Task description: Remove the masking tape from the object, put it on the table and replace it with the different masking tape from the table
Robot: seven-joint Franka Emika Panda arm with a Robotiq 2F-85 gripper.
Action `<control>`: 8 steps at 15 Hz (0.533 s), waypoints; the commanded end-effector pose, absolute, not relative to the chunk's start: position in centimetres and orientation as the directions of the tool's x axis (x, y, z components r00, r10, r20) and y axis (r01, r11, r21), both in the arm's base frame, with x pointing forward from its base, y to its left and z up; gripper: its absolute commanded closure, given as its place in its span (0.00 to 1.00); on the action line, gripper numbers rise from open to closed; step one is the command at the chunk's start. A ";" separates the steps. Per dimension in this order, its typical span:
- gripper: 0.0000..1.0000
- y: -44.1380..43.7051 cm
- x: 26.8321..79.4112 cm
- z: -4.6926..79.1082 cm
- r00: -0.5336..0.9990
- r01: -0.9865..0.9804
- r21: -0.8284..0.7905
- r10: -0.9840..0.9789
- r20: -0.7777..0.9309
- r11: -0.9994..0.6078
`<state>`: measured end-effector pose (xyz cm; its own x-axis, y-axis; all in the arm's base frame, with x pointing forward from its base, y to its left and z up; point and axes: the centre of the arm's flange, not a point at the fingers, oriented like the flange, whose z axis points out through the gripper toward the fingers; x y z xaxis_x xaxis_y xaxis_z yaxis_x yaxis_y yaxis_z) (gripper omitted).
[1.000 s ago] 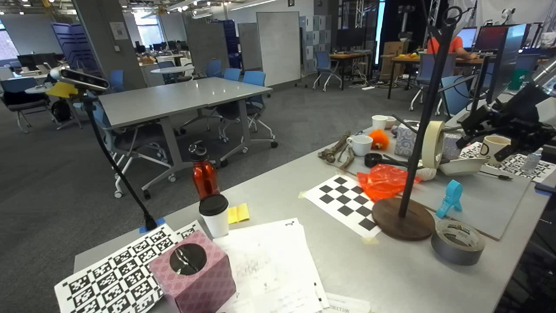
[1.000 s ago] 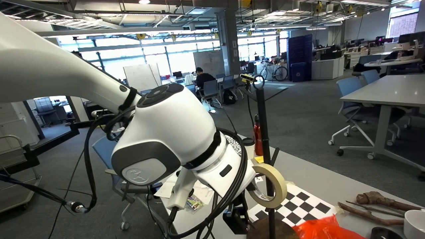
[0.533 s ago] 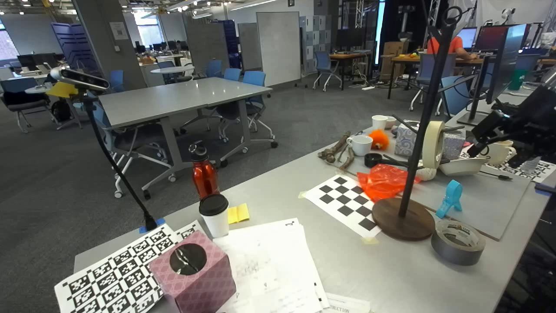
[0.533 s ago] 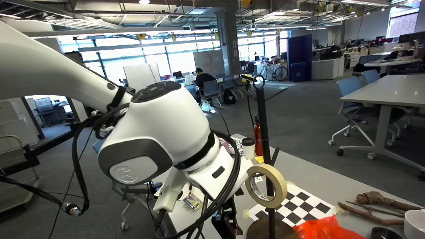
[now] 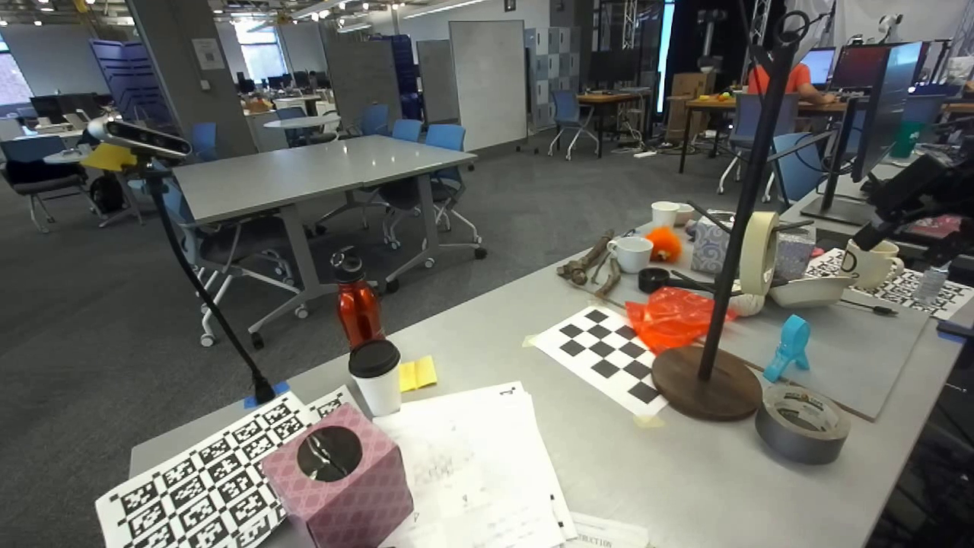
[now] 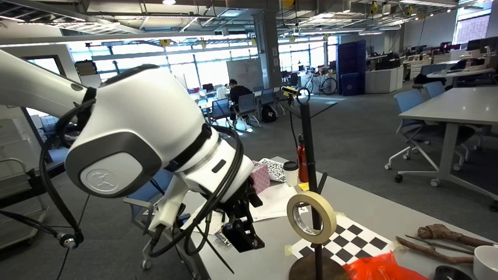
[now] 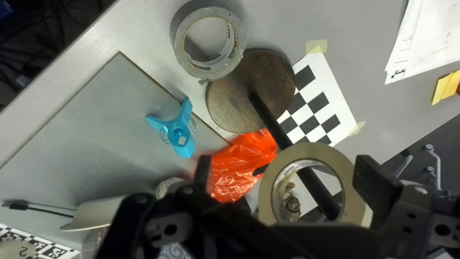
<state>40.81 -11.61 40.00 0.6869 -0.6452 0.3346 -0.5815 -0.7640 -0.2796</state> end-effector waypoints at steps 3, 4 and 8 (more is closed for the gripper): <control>0.00 -8.3 38.3 44.0 0.705 -0.488 -0.278 -0.561 0.434 -0.828; 0.00 -8.0 38.3 44.4 0.705 -0.478 -0.278 -0.553 0.444 -0.833; 0.00 -7.3 38.1 45.0 0.713 -0.462 -0.278 -0.539 0.448 -0.842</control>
